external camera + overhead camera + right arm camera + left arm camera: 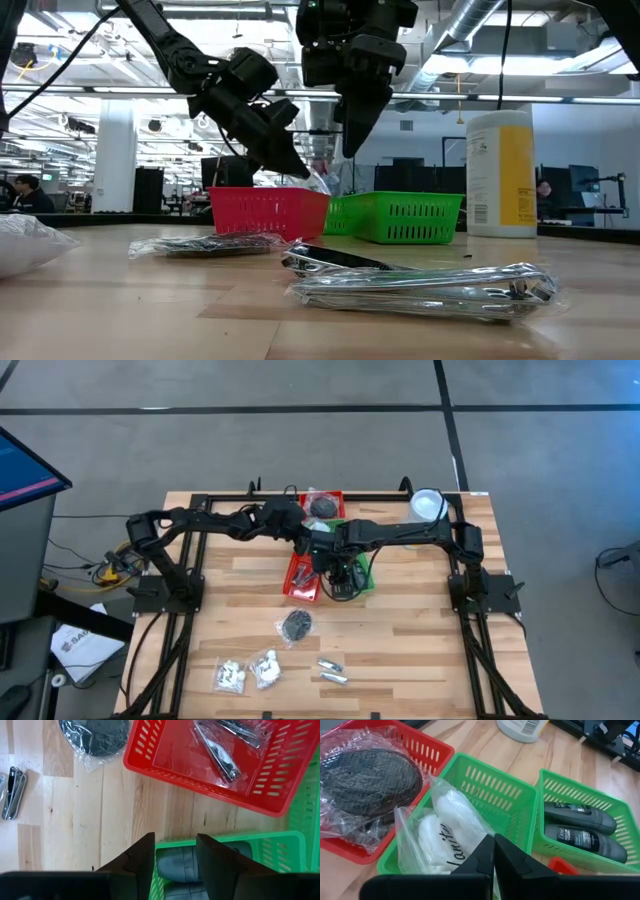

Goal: Pick & Place Travel size toiletries
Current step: Put the white cotton pack into the top green bin, then put the black hairbrush into the top red bin

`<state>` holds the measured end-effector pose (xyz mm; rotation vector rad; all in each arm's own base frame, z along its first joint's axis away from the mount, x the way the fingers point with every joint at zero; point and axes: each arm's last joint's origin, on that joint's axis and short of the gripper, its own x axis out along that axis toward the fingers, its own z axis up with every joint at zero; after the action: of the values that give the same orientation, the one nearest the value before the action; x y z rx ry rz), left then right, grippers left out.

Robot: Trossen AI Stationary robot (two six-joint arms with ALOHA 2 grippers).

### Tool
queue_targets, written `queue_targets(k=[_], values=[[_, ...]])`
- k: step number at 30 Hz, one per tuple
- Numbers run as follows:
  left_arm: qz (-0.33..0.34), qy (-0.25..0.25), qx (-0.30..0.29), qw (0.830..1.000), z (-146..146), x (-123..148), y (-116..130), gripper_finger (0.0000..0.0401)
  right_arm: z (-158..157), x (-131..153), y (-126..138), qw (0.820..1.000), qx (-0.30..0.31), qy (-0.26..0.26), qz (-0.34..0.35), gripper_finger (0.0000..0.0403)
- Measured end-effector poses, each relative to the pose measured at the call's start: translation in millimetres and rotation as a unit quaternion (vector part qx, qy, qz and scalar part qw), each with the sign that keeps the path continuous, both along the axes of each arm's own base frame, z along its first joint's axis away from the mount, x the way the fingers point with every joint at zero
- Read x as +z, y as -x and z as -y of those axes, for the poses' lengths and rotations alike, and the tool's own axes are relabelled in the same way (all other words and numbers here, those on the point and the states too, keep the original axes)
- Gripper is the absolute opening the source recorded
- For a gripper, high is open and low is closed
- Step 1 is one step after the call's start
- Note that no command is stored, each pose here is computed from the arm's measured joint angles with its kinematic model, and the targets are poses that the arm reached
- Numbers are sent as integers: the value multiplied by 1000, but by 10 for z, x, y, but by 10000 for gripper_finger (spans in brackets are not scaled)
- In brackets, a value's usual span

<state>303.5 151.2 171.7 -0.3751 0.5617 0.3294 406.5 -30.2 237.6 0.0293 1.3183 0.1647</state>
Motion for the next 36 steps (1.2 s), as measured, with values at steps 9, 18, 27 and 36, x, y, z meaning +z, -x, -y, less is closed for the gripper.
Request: queue_targets(k=[9, 18, 27, 36], values=[[-4, -14, -12, 1000, 20, 1, -9, 14, 1, 3, -12, 1000, -13, -3, 5, 135], [-5, -6, -1, 1000, 5, 0, 3, 79, -5, 5, -18, 1000, -12, -3, 8, 137], [-14, -17, -6, 1000, -38, -10, 33, 142, -4, 8, -27, 1000, -12, -2, 13, 135], [-14, -27, 1, 1000, -99, 79, 116, 152, -2, 12, -46, 1000, -8, 0, 24, 136]])
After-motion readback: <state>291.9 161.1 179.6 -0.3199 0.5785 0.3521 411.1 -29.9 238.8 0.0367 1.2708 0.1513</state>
